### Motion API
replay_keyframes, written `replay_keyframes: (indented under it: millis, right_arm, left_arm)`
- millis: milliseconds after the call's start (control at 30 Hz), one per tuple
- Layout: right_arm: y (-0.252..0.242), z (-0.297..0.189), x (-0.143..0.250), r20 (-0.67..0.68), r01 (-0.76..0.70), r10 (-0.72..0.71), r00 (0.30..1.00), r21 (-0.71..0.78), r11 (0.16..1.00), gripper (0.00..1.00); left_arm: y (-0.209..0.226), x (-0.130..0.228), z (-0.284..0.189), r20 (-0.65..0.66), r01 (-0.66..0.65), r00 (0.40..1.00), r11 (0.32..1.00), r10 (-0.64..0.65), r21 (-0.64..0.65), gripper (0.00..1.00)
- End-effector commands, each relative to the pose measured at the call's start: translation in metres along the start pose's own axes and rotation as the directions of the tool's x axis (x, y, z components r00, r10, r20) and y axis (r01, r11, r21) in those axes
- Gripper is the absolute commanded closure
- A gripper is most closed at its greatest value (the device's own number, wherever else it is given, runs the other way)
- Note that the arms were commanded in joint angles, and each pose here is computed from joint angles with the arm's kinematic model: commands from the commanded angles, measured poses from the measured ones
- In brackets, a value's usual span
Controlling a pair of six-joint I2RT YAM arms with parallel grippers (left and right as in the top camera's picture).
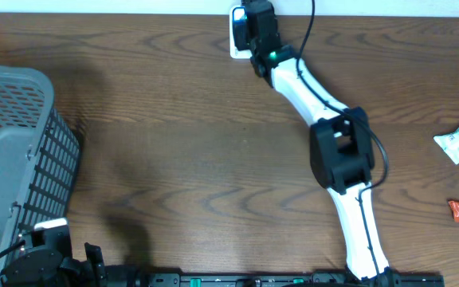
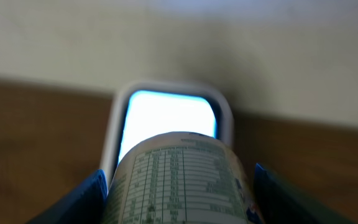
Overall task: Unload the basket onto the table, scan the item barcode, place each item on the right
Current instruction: 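Carry the jar rightward and set it down at the right table edge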
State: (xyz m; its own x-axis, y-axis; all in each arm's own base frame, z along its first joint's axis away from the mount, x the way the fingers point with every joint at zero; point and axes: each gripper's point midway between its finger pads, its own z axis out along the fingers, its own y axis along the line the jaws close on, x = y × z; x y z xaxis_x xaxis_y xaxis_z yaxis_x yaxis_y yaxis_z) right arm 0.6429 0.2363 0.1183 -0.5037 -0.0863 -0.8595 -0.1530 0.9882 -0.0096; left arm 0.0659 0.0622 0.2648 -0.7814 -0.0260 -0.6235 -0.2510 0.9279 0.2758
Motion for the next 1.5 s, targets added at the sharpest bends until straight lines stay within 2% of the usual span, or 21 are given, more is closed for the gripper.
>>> replay_keyframes:
  millis: [0, 133, 300, 400, 500, 700, 933, 1367, 1400, 1467]
  right_arm:
    - [-0.033, -0.07, -0.075, 0.056, -0.021, 0.019, 0.998, 0.04, 0.999, 0.43]
    - [-0.079, -0.113, -0.066, -0.095, -0.011, 0.023, 0.995, 0.116, 0.993, 0.42]
    - [-0.164, -0.149, -0.029, -0.29, 0.002, 0.083, 0.953, 0.284, 0.959, 0.41]
    - [-0.215, -0.161, 0.005, -0.388, -0.043, 0.195, 0.901, 0.369, 0.929, 0.42]
    - [-0.262, -0.166, 0.036, -0.438, -0.095, 0.305, 0.846, 0.438, 0.894, 0.39]
    - [-0.35, -0.174, 0.098, -0.461, -0.169, 0.478, 0.748, 0.564, 0.809, 0.35]
    - [-0.416, -0.172, 0.155, -0.429, -0.243, 0.599, 0.676, 0.638, 0.731, 0.34]
    - [-0.49, -0.167, 0.249, -0.391, -0.274, 0.72, 0.574, 0.736, 0.619, 0.3]
    - [-0.495, -0.17, 0.25, -0.382, -0.28, 0.727, 0.571, 0.741, 0.61, 0.27]
    - [-0.5, -0.174, 0.242, -0.363, -0.308, 0.734, 0.575, 0.735, 0.604, 0.09]
  left_arm:
    - [0.002, 0.001, -0.001, 0.003, -0.001, 1.0, 1.0, 0.001, -0.01, 0.1]
    - [0.002, 0.001, -0.001, 0.003, -0.001, 1.0, 1.0, 0.001, -0.01, 0.1]
    - [0.002, 0.001, -0.001, 0.003, -0.001, 1.0, 1.0, 0.001, -0.01, 0.1]
    - [0.002, 0.001, -0.001, 0.003, -0.001, 1.0, 1.0, 0.001, -0.01, 0.1]
    - [0.002, 0.001, -0.001, 0.003, -0.001, 1.0, 1.0, 0.001, -0.01, 0.1]
    - [0.002, 0.001, -0.001, 0.003, -0.001, 1.0, 1.0, 0.001, -0.01, 0.1]
    - [0.002, 0.001, -0.001, 0.003, -0.001, 1.0, 1.0, 0.001, -0.01, 0.1]
    - [0.002, 0.001, -0.001, 0.003, -0.001, 1.0, 1.0, 0.001, -0.01, 0.1]
    - [0.002, 0.001, -0.001, 0.003, -0.001, 1.0, 1.0, 0.001, -0.01, 0.1]
    - [0.002, 0.001, -0.001, 0.003, -0.001, 1.0, 1.0, 0.001, -0.01, 0.1]
